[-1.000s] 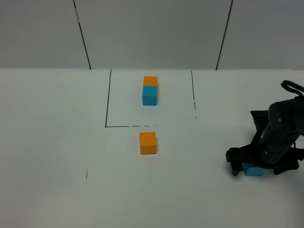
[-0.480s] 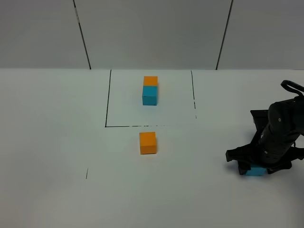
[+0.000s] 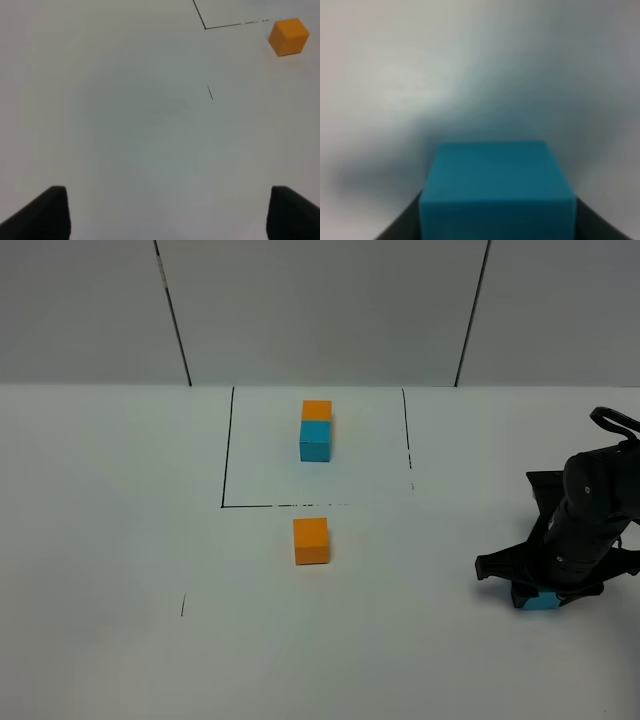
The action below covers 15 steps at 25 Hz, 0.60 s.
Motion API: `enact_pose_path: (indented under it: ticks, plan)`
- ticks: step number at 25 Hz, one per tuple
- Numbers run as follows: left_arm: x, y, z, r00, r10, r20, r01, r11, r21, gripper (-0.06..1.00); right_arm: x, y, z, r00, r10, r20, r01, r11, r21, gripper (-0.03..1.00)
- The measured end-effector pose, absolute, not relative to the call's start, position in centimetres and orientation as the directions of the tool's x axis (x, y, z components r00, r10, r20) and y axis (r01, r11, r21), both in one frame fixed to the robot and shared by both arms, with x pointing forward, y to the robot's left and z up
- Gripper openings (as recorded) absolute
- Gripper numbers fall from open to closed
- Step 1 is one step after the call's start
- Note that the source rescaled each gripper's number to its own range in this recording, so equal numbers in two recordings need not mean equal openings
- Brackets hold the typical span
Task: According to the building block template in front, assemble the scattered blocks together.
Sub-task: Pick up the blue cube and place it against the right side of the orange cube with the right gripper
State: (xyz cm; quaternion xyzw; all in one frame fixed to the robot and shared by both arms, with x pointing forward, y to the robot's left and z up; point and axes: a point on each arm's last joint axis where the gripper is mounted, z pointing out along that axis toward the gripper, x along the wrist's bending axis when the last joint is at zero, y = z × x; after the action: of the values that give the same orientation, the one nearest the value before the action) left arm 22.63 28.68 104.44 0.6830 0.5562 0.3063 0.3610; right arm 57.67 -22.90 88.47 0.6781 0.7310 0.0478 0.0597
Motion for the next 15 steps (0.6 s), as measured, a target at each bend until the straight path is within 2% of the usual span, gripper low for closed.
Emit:
enact_pose_path:
  ticks: [7,15]
  plan:
    - [22.6,28.7,104.4,0.194,0.981,0.017,0.539,-0.121,0.834,0.68,59.6,-22.6,90.2,-0.197,0.979,-0.059,0.973,0.202,0.108,0.00]
    - [22.6,28.7,104.4,0.194,0.981,0.017,0.539,-0.121,0.834,0.68,61.9,-21.7,94.3,-0.599,0.797,-0.072,0.793,0.604,0.083,0.00]
